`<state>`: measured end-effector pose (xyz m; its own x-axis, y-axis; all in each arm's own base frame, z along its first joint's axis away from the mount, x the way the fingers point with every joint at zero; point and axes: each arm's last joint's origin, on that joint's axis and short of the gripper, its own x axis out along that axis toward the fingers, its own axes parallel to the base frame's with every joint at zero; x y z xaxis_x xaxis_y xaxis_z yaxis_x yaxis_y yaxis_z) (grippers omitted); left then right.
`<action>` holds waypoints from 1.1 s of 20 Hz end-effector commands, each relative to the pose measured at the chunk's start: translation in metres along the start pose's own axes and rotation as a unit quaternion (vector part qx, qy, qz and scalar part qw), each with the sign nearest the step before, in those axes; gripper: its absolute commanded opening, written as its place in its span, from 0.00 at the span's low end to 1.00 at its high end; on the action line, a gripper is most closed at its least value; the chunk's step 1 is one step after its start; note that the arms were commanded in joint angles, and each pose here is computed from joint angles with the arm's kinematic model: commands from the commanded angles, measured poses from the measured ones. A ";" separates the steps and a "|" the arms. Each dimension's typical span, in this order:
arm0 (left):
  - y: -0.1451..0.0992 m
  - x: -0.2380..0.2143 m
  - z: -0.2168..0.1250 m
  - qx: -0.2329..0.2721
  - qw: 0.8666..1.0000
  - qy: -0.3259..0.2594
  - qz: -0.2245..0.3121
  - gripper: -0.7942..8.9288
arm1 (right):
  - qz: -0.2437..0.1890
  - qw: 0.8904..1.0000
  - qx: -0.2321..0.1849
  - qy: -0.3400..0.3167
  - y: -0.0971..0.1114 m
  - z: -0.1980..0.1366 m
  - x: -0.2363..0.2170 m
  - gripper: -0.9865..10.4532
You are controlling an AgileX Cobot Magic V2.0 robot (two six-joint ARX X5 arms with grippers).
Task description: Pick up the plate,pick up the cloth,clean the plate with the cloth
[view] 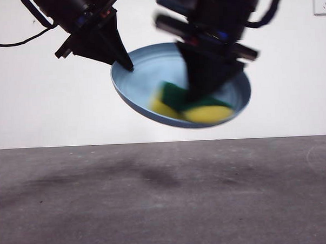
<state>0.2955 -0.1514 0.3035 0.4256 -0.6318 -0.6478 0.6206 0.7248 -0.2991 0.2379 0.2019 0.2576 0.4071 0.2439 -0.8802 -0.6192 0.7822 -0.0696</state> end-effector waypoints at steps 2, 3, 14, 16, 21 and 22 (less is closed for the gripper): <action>-0.005 -0.003 -0.006 -0.006 0.999 0.033 -0.026 0.07 | -0.129 0.991 0.016 -0.008 -0.017 0.001 0.008 0.07; -0.007 -0.002 -0.007 -0.003 0.999 0.039 -0.028 0.07 | -0.130 0.991 0.021 -0.021 -0.019 0.004 0.008 0.07; -0.016 0.002 -0.009 0.028 0.998 0.051 0.006 0.07 | 0.024 0.983 0.033 -0.179 -0.016 0.031 -0.004 0.07; -0.011 0.003 -0.010 0.039 0.995 0.055 0.074 0.07 | 0.025 0.980 0.032 -0.193 -0.015 0.030 -0.017 0.07; 0.014 0.015 -0.013 0.030 0.986 0.072 0.149 0.07 | 0.018 0.967 0.035 -0.251 -0.019 0.019 -0.073 0.07; 0.020 0.019 -0.014 0.023 0.984 0.078 0.155 0.07 | 0.007 0.965 0.038 -0.259 -0.020 0.015 -0.083 0.07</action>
<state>0.3045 -0.1441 0.2784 0.4997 -0.3276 -0.8019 0.4987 0.8657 -0.0429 0.2255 0.1739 0.3445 0.6976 0.4987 -0.5145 -0.5883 0.8085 -0.0138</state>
